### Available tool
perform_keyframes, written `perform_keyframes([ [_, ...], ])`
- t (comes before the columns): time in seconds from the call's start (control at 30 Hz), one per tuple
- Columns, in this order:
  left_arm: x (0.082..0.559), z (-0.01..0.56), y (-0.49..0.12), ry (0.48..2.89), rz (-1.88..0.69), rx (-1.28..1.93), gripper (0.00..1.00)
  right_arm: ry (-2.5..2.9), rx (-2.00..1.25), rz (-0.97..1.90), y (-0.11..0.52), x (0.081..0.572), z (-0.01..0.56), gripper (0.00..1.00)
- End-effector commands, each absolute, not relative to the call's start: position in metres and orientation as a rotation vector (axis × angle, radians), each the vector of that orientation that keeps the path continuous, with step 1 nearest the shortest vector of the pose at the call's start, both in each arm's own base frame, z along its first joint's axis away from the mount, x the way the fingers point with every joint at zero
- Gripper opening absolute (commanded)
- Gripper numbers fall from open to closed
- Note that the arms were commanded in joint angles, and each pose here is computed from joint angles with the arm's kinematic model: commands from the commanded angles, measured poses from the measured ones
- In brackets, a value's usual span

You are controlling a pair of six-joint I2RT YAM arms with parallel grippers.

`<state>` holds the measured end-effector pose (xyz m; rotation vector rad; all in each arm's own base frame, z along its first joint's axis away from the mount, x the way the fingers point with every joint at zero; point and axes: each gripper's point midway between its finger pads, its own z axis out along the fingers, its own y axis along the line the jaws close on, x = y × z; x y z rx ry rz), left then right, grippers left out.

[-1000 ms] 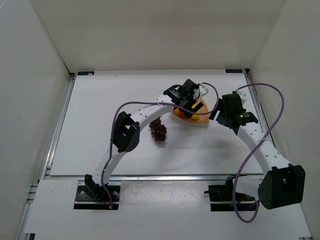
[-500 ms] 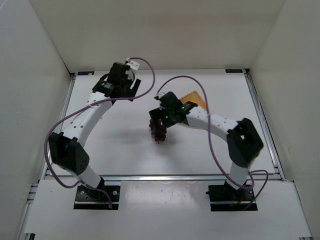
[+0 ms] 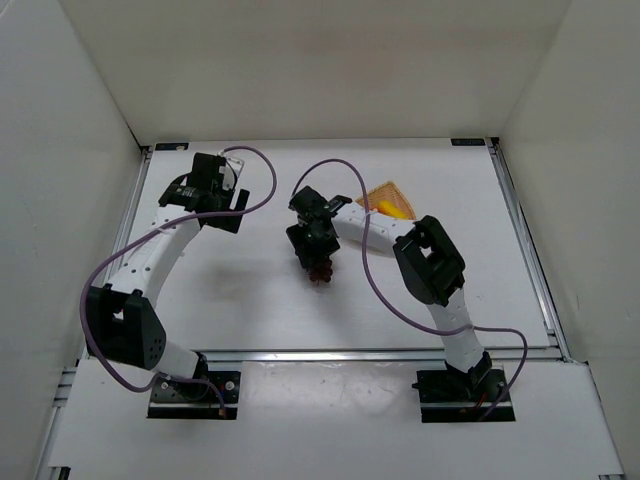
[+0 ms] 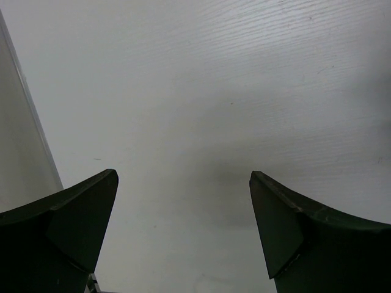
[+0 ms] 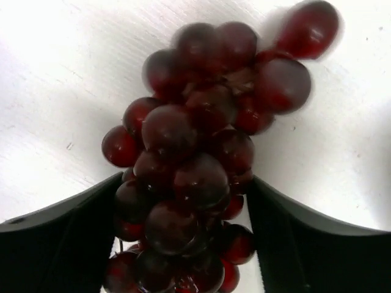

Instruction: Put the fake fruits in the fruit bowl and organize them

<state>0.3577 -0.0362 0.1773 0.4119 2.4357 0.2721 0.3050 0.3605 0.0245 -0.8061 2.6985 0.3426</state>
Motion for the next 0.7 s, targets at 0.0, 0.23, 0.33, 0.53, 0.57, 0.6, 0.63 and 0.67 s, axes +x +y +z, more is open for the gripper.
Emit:
perform_keyframes([
  [0.0,0.353,0.195,-0.043,2.386,0.191,0.384,1.0,2.761,-0.817,0.335,0.357,0.288,0.023,0.62],
  [0.23,0.354,0.194,-0.041,2.399,0.192,0.364,1.0,2.578,-0.705,0.4,0.355,0.299,0.1,0.24],
  [0.33,0.354,0.191,-0.041,2.407,0.193,0.367,1.0,2.478,-0.616,0.415,0.34,0.315,0.148,0.24],
  [0.53,0.354,0.19,-0.044,2.418,0.168,0.366,1.0,2.406,-0.418,0.266,0.272,0.358,0.182,0.24],
  [0.57,0.354,0.19,-0.044,2.418,0.168,0.366,1.0,2.409,-0.397,0.258,0.265,0.363,0.182,0.24],
  [0.6,0.355,0.186,-0.045,2.428,0.169,0.369,1.0,2.4,-0.405,0.228,0.26,0.371,0.182,0.24],
  [0.63,0.355,0.186,-0.045,2.428,0.169,0.369,1.0,2.43,-0.387,0.195,0.249,0.381,0.171,0.24],
  [0.67,0.355,0.186,-0.045,2.428,0.169,0.369,1.0,2.443,-0.385,0.178,0.245,0.387,0.168,0.24],
])
